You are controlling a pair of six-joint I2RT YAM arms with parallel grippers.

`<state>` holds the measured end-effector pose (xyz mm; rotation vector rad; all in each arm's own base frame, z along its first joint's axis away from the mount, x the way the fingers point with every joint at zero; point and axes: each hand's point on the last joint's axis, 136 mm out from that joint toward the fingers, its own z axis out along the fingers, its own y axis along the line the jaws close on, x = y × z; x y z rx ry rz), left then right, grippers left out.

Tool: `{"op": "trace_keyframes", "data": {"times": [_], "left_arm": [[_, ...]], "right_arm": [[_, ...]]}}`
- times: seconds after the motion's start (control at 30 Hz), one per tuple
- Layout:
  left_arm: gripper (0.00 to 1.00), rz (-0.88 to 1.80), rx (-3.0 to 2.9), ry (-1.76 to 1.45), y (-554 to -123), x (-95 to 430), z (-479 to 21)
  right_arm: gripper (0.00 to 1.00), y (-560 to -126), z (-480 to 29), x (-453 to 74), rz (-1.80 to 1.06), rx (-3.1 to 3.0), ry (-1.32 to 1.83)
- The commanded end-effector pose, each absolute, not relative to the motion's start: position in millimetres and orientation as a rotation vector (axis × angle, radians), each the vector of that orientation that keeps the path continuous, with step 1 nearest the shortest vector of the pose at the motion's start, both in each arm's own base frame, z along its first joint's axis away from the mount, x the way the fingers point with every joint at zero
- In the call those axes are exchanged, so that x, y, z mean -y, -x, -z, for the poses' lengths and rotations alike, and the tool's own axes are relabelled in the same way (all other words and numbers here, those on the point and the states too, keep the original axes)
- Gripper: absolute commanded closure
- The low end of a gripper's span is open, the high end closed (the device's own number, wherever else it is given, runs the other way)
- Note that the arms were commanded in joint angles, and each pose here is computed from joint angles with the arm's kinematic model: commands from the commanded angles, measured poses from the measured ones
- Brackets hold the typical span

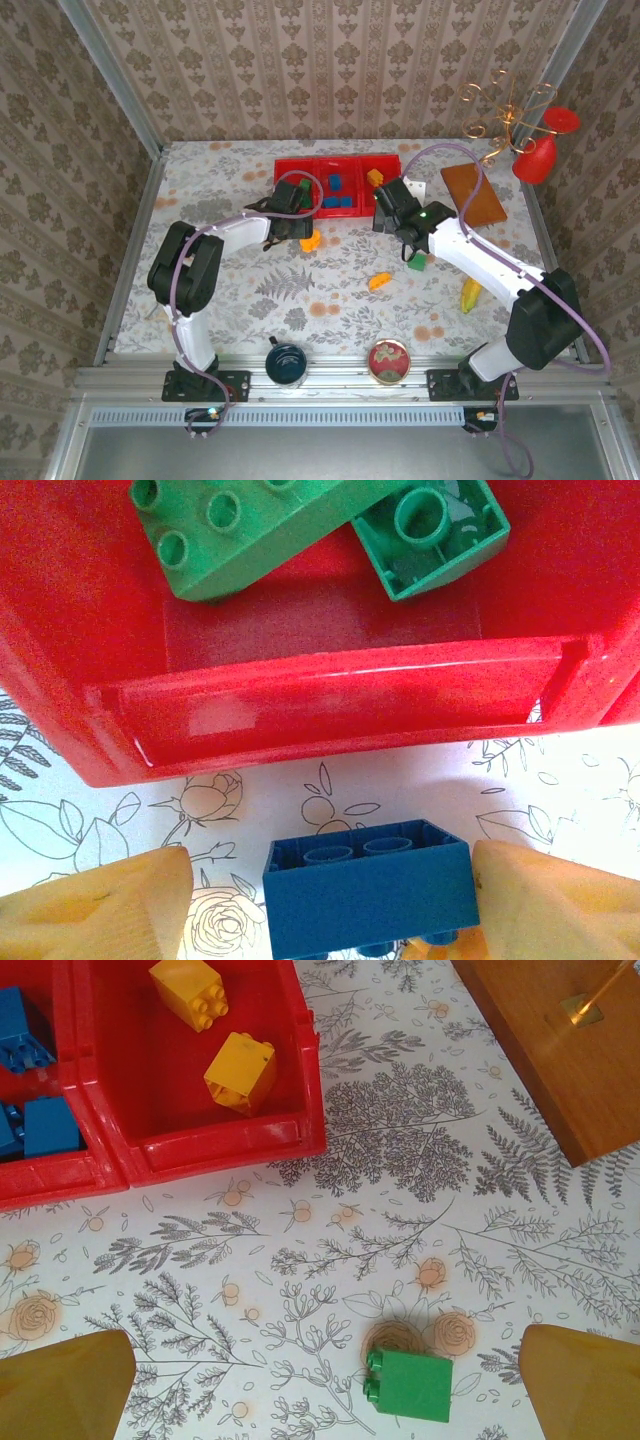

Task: Sort the legos into containers by color
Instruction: Pick up the lego from the center of the table.

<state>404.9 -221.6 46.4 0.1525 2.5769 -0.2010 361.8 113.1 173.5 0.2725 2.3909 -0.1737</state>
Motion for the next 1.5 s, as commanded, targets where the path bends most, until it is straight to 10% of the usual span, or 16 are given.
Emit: {"op": "trace_keyframes", "data": {"times": [0.0,0.77,1.47], "left_arm": [[0.27,0.181,-2.595,-0.132,-407.0,221.3,-37.8],[0.56,0.253,-2.574,-0.133,-401.3,226.6,-53.3],[0.61,0.291,-2.500,-0.169,-395.3,230.6,-88.4]], "right_arm": [[0.00,-363.2,-169.6,-111.4,0.179,-2.399,-0.303],[0.00,-368.1,-174.5,-114.5,0.172,-2.392,-0.305],[0.00,-364.2,-175.8,-110.6,0.175,-2.383,-0.319]]}}
